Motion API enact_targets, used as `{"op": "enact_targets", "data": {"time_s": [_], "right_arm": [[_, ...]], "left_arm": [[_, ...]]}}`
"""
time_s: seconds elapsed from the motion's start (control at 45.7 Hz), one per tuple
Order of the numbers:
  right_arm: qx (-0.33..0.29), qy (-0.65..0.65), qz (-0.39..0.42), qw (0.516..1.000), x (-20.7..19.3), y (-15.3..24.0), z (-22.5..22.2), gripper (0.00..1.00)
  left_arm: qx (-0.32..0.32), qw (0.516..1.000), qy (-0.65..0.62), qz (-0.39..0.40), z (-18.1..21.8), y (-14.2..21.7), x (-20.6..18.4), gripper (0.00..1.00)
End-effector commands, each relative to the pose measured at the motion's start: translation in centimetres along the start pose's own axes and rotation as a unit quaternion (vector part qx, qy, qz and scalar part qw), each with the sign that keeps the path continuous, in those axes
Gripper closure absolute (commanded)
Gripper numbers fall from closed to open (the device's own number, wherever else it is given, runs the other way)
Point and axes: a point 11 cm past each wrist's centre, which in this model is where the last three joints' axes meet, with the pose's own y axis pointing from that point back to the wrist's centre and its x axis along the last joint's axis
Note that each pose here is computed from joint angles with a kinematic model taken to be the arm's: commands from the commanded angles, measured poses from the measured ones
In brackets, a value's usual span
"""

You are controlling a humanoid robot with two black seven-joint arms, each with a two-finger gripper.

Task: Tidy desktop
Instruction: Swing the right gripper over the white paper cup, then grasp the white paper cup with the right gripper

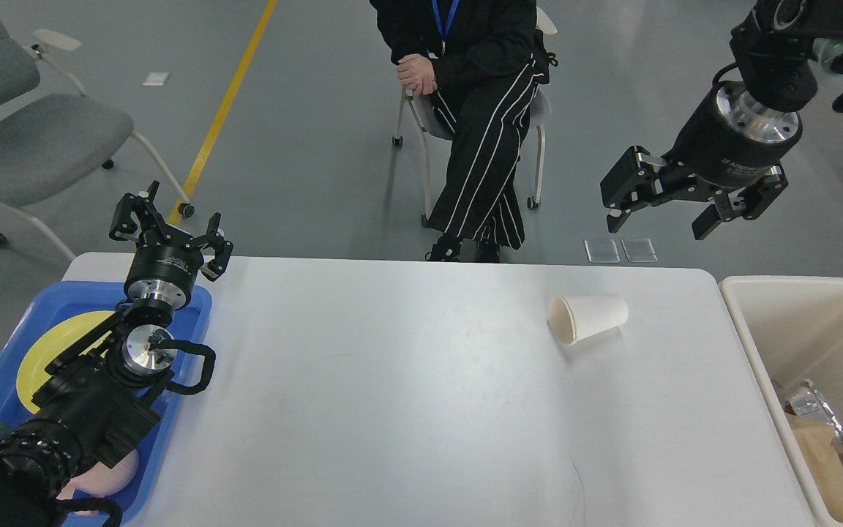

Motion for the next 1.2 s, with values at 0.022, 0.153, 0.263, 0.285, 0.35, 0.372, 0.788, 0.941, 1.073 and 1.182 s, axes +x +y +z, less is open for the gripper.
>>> {"op": "enact_targets", "data": {"time_s": [0.022, 0.153, 0.263, 0.285, 0.35, 0.372, 0.788, 0.941, 1.073, 1.182], "right_arm": [[0.005, -0.002, 0.005, 1.000, 0.4, -0.5, -0.1, 0.00], [0.035, -0.068, 0.048, 0.996, 1.6, -5.3, 2.9, 0.00], [0.076, -0.162, 0.101, 0.979, 1.9, -10.6, 5.3, 0.00], [0.080, -0.185, 0.108, 0.973, 1.6, -12.1, 6.0, 0.00], [0.087, -0.251, 0.132, 0.955, 0.6, -16.4, 7.5, 0.00], [0.087, -0.271, 0.143, 0.948, 0.3, -17.6, 7.9, 0.00], [0.122, -0.503, 0.203, 0.831, -3.3, -29.5, 10.2, 0.00], [0.124, -0.510, 0.216, 0.823, -3.0, -30.7, 9.1, 0.00], [0.123, -0.507, 0.218, 0.825, -3.3, -31.7, 7.9, 0.00], [0.120, -0.503, 0.213, 0.829, -4.0, -32.6, 7.1, 0.00]], "left_arm": [[0.000, 1.000, 0.000, 0.000, 0.0, 0.0, 0.0, 0.04], [0.000, 1.000, 0.000, 0.000, 0.0, 0.0, 0.0, 0.04], [0.000, 1.000, 0.000, 0.000, 0.0, 0.0, 0.0, 0.04], [0.000, 1.000, 0.000, 0.000, 0.0, 0.0, 0.0, 0.04], [0.000, 1.000, 0.000, 0.000, 0.0, 0.0, 0.0, 0.04], [0.000, 1.000, 0.000, 0.000, 0.0, 0.0, 0.0, 0.04], [-0.001, 1.000, 0.000, 0.000, 0.1, 0.0, 0.0, 0.04], [0.000, 1.000, 0.000, 0.000, 0.0, 0.0, 0.0, 0.04], [0.000, 1.000, 0.000, 0.000, 0.0, 0.0, 0.0, 0.04], [0.000, 1.000, 0.000, 0.001, 0.0, 0.0, 0.0, 0.04]]}}
